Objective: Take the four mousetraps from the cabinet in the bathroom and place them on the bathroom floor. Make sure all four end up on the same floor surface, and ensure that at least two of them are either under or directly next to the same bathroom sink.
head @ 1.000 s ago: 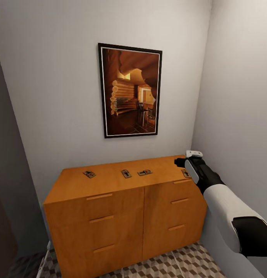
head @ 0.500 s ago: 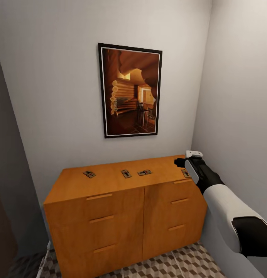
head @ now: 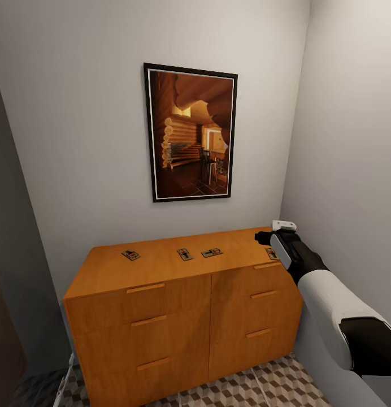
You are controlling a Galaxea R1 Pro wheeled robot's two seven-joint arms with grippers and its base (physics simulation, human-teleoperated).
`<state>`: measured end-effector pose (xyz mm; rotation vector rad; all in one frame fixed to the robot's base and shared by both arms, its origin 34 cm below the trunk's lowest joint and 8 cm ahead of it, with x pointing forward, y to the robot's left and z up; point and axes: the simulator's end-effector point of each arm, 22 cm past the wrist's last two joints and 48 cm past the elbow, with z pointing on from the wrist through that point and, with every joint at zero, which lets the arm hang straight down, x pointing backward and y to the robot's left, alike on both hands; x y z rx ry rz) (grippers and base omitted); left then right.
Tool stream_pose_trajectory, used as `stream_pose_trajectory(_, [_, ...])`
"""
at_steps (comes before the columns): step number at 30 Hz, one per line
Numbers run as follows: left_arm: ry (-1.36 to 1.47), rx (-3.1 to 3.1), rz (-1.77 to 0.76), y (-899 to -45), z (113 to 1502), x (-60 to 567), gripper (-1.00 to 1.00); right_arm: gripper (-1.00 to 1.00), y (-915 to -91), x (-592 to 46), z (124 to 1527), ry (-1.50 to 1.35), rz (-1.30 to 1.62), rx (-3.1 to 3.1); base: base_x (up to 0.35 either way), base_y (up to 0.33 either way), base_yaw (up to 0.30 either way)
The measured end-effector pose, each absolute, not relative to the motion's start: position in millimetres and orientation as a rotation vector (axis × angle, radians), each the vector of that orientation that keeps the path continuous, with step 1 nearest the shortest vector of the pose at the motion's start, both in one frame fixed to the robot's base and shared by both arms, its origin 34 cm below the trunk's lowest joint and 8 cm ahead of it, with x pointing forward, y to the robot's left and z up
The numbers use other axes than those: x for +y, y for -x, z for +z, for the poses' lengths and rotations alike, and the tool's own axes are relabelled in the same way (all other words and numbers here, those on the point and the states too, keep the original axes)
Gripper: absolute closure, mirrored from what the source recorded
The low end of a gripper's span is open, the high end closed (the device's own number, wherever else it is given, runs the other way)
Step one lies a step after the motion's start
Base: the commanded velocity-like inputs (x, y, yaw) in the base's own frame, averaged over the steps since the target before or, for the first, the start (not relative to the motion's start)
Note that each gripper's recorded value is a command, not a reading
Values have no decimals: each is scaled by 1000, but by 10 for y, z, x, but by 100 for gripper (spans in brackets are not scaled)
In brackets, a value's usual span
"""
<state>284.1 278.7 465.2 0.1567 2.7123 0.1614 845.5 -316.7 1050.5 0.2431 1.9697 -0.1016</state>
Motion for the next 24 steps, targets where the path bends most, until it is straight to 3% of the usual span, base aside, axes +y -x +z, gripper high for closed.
stream_pose_trajectory(24, [-150,2733,167,-2751,4624,2804,-100,-100,-8445,-3273,10521,-222,-163,1964,0,0,0])
